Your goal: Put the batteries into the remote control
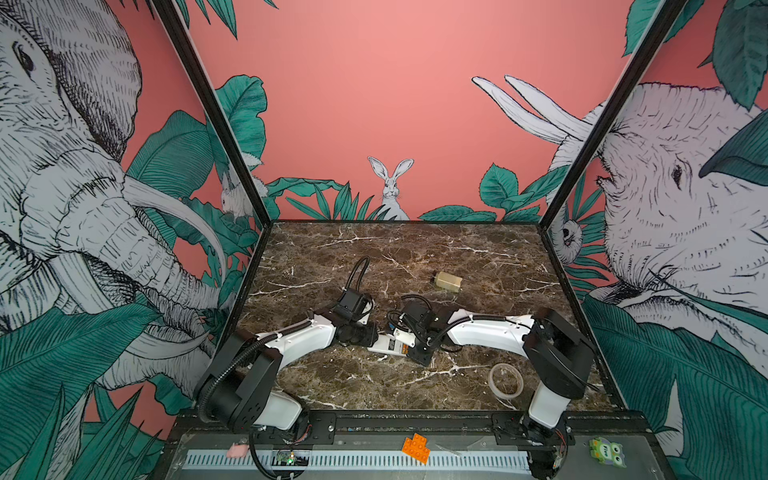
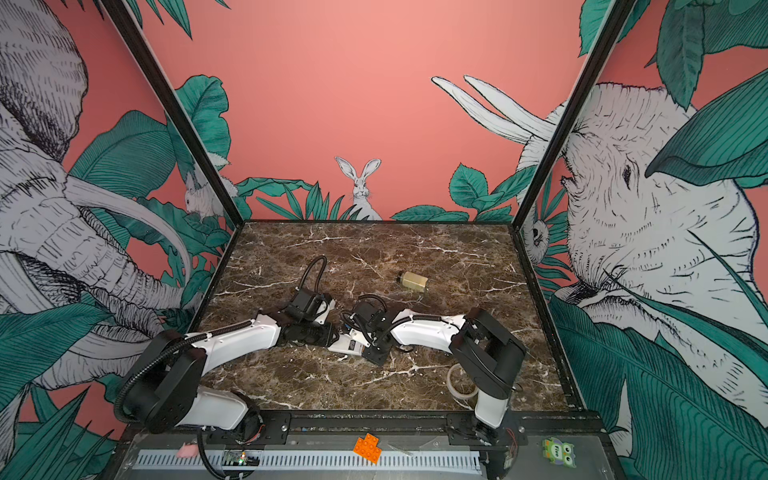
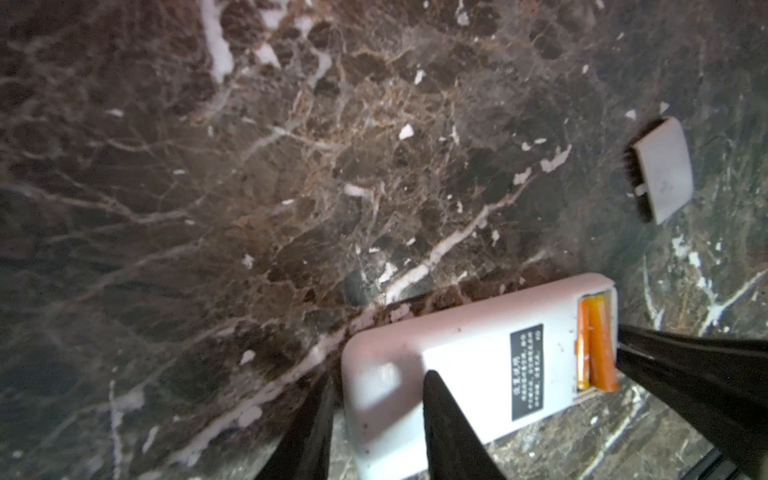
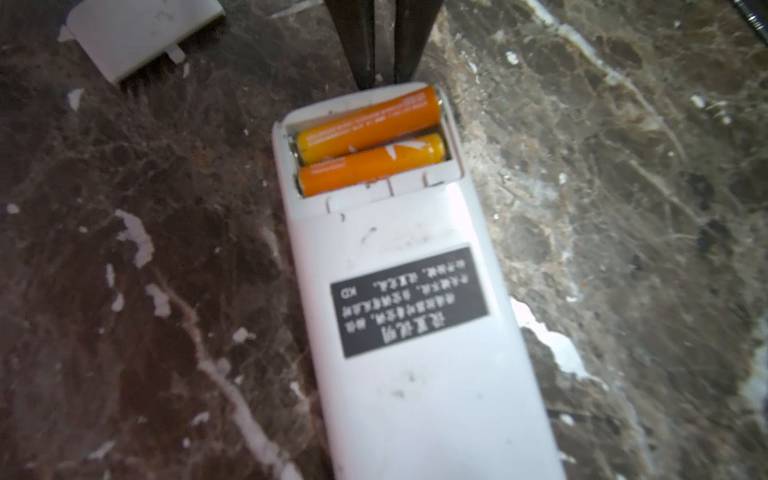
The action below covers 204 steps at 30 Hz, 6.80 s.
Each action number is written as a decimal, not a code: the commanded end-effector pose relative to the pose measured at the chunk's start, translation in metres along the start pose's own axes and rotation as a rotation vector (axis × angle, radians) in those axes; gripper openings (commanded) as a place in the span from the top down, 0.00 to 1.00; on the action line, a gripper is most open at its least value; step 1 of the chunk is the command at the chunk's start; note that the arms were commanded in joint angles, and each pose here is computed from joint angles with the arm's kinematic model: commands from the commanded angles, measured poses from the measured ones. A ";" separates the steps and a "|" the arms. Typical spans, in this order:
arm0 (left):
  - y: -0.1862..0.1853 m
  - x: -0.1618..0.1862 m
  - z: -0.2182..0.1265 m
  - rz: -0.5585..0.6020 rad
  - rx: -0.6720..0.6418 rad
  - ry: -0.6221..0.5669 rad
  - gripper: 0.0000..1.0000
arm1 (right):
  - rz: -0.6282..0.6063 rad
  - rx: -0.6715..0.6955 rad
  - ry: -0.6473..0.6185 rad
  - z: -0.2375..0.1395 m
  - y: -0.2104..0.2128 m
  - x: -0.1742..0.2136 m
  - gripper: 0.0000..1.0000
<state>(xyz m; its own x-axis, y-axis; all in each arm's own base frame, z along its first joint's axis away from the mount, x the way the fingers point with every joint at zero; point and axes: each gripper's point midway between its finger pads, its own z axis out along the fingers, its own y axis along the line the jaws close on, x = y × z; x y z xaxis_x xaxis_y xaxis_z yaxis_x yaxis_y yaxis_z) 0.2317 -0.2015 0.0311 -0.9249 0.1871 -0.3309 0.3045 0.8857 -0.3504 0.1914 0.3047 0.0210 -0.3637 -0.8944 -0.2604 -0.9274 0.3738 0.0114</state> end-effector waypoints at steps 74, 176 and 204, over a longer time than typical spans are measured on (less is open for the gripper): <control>0.011 0.017 0.003 0.001 -0.039 0.035 0.65 | 0.030 -0.038 0.067 0.040 0.001 0.009 1.00; -0.009 -0.010 -0.051 0.103 0.020 -0.197 0.41 | 0.310 -0.011 -0.132 -0.066 -0.057 0.035 0.18; -0.040 -0.033 -0.039 0.145 0.184 -0.250 0.41 | -0.145 -0.036 -0.098 -0.026 -0.064 0.022 0.21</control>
<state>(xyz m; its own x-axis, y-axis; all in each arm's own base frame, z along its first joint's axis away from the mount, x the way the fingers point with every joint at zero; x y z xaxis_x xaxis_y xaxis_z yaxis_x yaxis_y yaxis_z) 0.2405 -0.2161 0.0830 -0.8097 0.1878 -0.5560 0.4550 0.7992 -0.3927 0.2390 0.2500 0.0374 -0.2812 -0.8922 -0.3535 -0.9558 0.2932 0.0204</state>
